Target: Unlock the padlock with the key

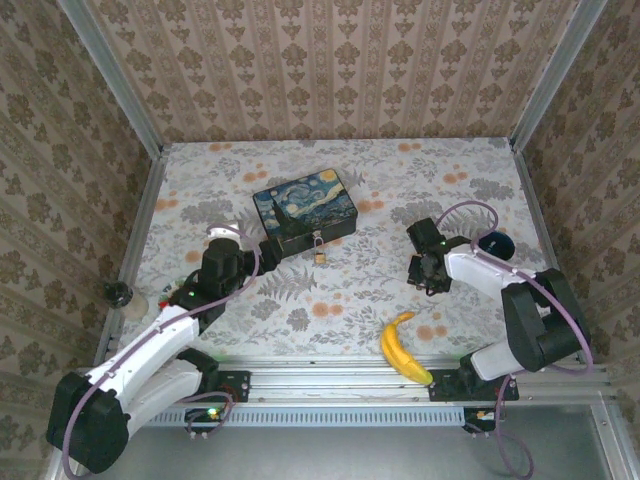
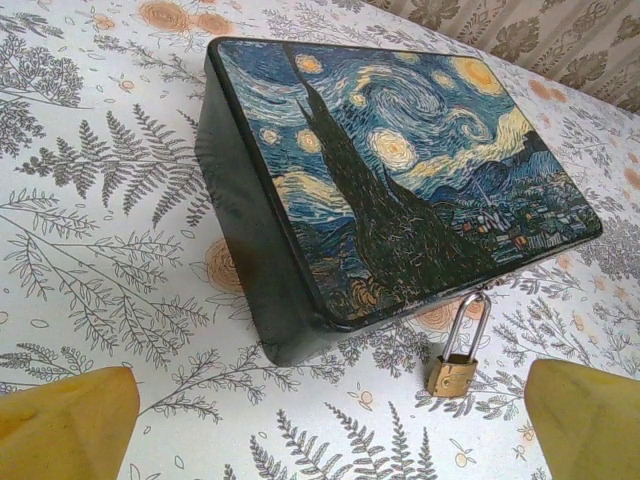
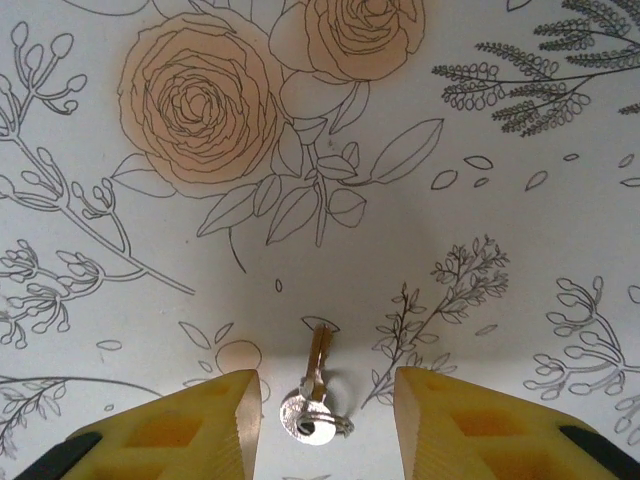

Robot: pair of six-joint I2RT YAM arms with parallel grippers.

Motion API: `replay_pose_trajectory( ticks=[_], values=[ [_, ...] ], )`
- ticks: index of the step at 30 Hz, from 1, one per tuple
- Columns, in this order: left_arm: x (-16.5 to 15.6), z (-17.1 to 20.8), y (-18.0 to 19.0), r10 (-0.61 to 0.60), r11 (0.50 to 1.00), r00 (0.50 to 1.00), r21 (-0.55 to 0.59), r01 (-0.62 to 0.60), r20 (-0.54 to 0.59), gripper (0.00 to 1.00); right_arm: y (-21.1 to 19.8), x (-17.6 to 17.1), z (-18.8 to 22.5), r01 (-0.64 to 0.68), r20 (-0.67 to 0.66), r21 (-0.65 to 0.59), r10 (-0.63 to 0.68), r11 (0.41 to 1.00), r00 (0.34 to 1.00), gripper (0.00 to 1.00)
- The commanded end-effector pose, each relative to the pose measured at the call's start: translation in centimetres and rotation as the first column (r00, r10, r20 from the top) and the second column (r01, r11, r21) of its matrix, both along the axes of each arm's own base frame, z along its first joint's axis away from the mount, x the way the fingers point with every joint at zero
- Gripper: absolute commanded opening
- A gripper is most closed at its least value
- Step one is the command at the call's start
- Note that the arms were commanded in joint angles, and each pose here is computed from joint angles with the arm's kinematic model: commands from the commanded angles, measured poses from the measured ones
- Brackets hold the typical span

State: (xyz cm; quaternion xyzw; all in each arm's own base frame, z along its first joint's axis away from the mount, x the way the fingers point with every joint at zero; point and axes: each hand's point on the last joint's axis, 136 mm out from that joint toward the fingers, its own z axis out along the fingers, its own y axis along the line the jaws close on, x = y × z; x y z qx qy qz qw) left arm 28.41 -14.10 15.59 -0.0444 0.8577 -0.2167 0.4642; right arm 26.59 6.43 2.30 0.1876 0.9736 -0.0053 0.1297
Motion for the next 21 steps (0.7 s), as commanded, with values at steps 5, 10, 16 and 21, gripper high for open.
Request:
replay_pose_trajectory(
  ticks=[5,10,16,21],
  values=[
    [0.1,-0.2,0.0,0.003,1.000,1.000,-0.017,-0.003,-0.002,1.00,-0.9,-1.0,-0.7,0.042,-0.034,-0.035,-0.044,0.998,0.998,0.41],
    [0.1,-0.3,0.1,0.006,1.000,1.000,-0.017,-0.006,-0.002,1.00,-1.2,-1.8,-0.7,0.048,-0.039,-0.036,-0.050,0.998,0.998,0.38],
    [0.1,-0.1,0.1,0.006,1.000,1.000,-0.018,-0.006,0.000,1.00,-1.4,-2.3,-0.6,0.052,-0.040,-0.036,-0.053,0.998,0.998,0.31],
    [-0.1,-0.3,0.3,0.011,1.000,1.000,-0.015,-0.011,-0.002,1.00,-1.1,-2.2,-0.5,0.054,-0.029,-0.021,-0.055,0.998,0.998,0.30]
  ],
)
